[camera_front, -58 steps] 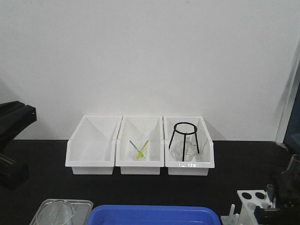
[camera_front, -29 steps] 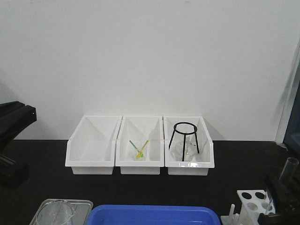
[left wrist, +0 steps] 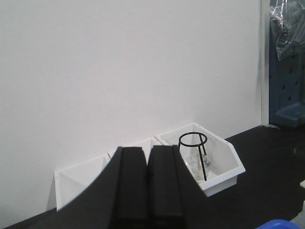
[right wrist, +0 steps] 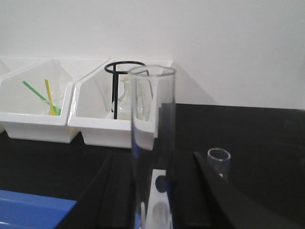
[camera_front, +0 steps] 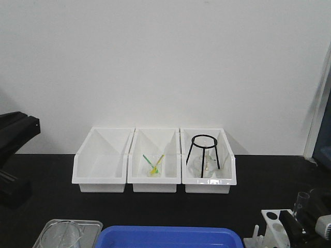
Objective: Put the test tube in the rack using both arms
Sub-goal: 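Lower the test tube into a rack hole and open the right gripper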
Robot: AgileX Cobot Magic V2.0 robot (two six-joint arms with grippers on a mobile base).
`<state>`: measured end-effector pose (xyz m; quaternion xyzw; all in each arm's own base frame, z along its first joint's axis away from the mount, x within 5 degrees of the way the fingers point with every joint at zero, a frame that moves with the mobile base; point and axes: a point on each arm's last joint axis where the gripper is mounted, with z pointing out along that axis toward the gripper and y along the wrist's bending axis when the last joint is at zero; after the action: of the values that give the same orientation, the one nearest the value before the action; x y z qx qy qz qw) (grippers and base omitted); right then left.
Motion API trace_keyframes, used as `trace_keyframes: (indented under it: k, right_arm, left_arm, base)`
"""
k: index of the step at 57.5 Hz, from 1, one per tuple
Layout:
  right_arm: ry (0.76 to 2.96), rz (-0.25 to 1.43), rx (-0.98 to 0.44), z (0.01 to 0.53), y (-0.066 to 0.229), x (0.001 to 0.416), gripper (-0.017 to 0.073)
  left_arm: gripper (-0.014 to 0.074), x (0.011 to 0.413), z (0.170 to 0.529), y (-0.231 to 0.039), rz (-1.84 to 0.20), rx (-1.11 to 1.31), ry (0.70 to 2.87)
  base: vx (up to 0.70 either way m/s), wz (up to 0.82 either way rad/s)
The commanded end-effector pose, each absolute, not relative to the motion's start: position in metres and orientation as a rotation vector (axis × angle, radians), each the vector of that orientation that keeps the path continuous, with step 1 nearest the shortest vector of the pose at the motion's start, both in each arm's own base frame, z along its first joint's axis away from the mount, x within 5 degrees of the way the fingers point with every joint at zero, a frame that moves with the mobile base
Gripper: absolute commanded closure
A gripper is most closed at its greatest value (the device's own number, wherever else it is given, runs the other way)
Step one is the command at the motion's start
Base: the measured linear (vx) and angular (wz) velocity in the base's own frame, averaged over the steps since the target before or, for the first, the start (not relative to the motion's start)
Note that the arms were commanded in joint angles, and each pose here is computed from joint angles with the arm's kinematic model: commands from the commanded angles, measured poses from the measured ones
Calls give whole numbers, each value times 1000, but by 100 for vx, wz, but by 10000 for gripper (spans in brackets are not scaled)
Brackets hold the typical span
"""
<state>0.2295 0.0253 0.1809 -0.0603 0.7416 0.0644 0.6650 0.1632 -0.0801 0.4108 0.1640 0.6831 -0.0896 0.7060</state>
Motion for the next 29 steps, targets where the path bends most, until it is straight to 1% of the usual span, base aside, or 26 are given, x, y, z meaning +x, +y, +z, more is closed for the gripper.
trace_keyframes:
  k: [1,11,17,23,29]
  right_arm:
    - [1564,150,-140,193,25,235,567]
    - [1610,151,-141,182,26,238,561]
    - [1619,152,-141,179,26,239,536]
    - [1619,152,-139,179,26,239,476]
    - [1619,152,-139,179,26,239,375]
  left_arm:
    - [602,159,423,-80,-226,366,1469]
    - [602,159,423,-80,-226,366,1469]
    - [602,159,423,-80,-226,366,1469]
    - [602,159,423,-80,-226,366,1469]
    - [602,159,423,-80,-226,366,1469]
  base:
    - [0,0]
    - [0,0]
    - [0,0]
    - [0,0]
    - [0,0]
